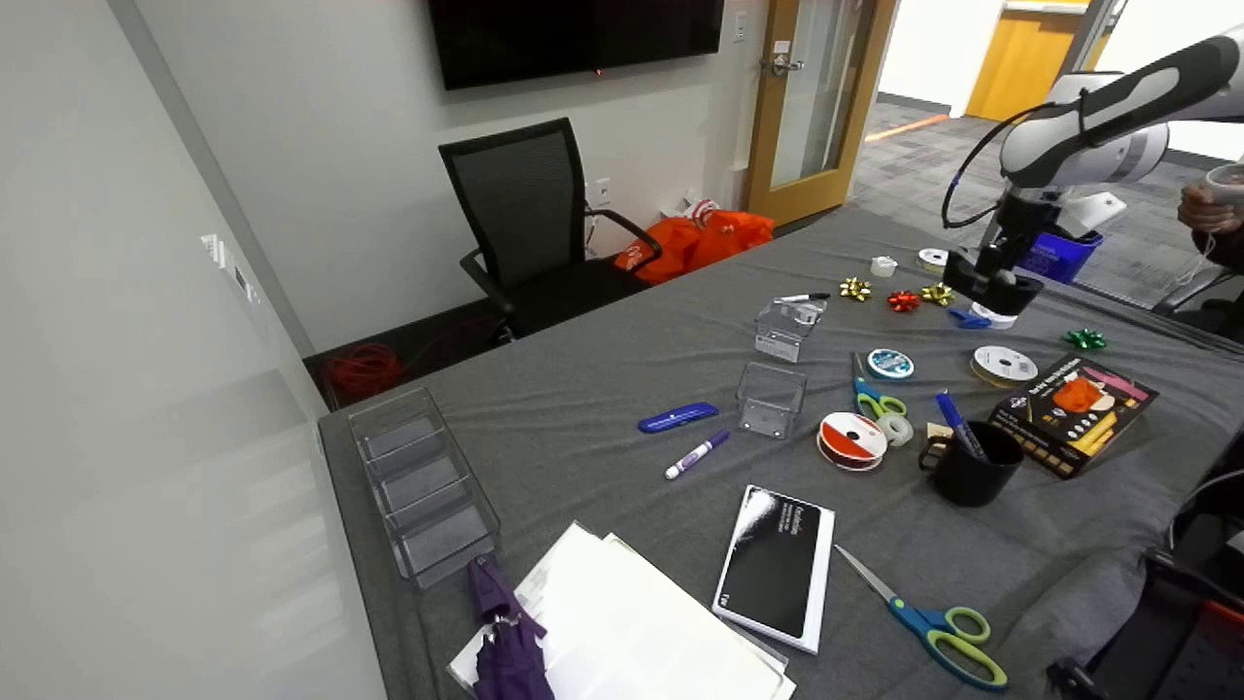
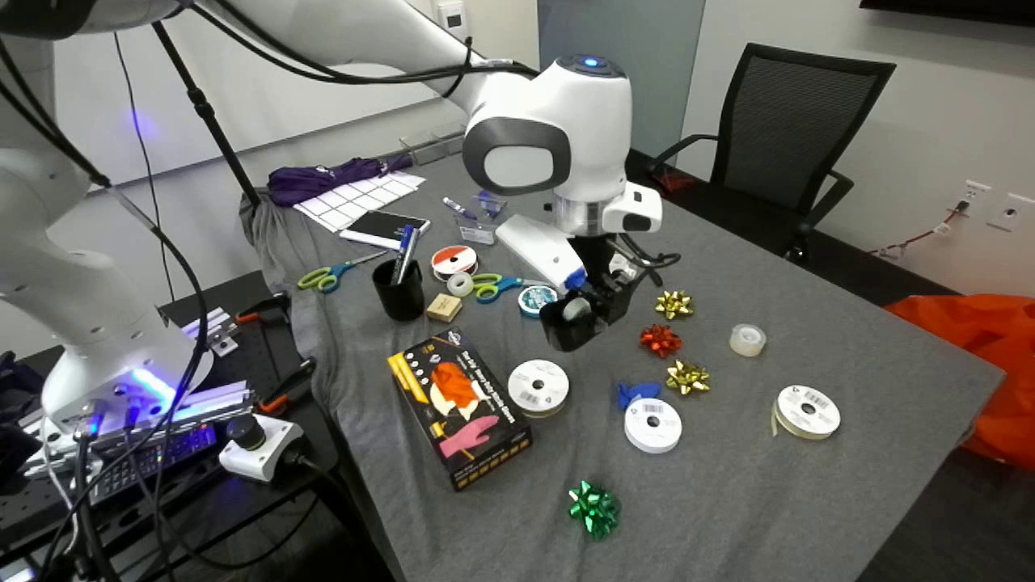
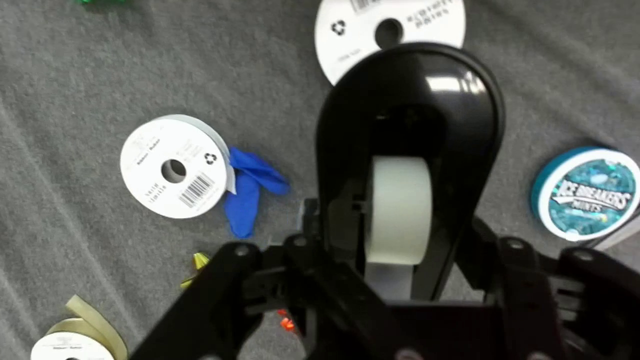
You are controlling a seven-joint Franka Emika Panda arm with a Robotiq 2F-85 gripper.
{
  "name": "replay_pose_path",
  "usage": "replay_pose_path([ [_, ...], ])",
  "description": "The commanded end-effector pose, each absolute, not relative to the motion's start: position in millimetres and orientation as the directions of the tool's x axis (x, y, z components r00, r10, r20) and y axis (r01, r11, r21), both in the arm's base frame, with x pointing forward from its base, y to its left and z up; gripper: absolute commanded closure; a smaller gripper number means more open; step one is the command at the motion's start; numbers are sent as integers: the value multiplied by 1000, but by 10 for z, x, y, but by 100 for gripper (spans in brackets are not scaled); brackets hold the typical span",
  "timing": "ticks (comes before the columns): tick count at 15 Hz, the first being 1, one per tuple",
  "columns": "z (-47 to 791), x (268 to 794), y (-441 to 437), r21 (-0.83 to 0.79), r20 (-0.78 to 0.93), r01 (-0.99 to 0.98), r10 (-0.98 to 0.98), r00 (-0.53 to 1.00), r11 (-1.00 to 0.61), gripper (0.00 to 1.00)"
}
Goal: Move the black object to the left
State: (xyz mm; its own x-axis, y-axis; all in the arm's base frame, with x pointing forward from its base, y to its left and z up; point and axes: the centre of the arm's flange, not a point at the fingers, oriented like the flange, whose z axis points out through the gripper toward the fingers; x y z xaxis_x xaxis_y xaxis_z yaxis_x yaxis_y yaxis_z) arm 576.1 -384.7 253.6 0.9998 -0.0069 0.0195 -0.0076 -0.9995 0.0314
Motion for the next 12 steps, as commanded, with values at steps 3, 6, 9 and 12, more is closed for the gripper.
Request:
replay_pose_path([
  [3, 2548, 6183, -3398, -20, -63, -211, -210, 976, -977, 62],
  [6, 2348, 6309, -3296, -6, -62, -310, -309, 949, -951, 62],
  [9, 2035, 6399, -3311, 3, -43, -378, -377, 925, -926, 62],
  [12, 1772, 6486, -3336, -11, -25, -447, -446, 894, -895, 62],
])
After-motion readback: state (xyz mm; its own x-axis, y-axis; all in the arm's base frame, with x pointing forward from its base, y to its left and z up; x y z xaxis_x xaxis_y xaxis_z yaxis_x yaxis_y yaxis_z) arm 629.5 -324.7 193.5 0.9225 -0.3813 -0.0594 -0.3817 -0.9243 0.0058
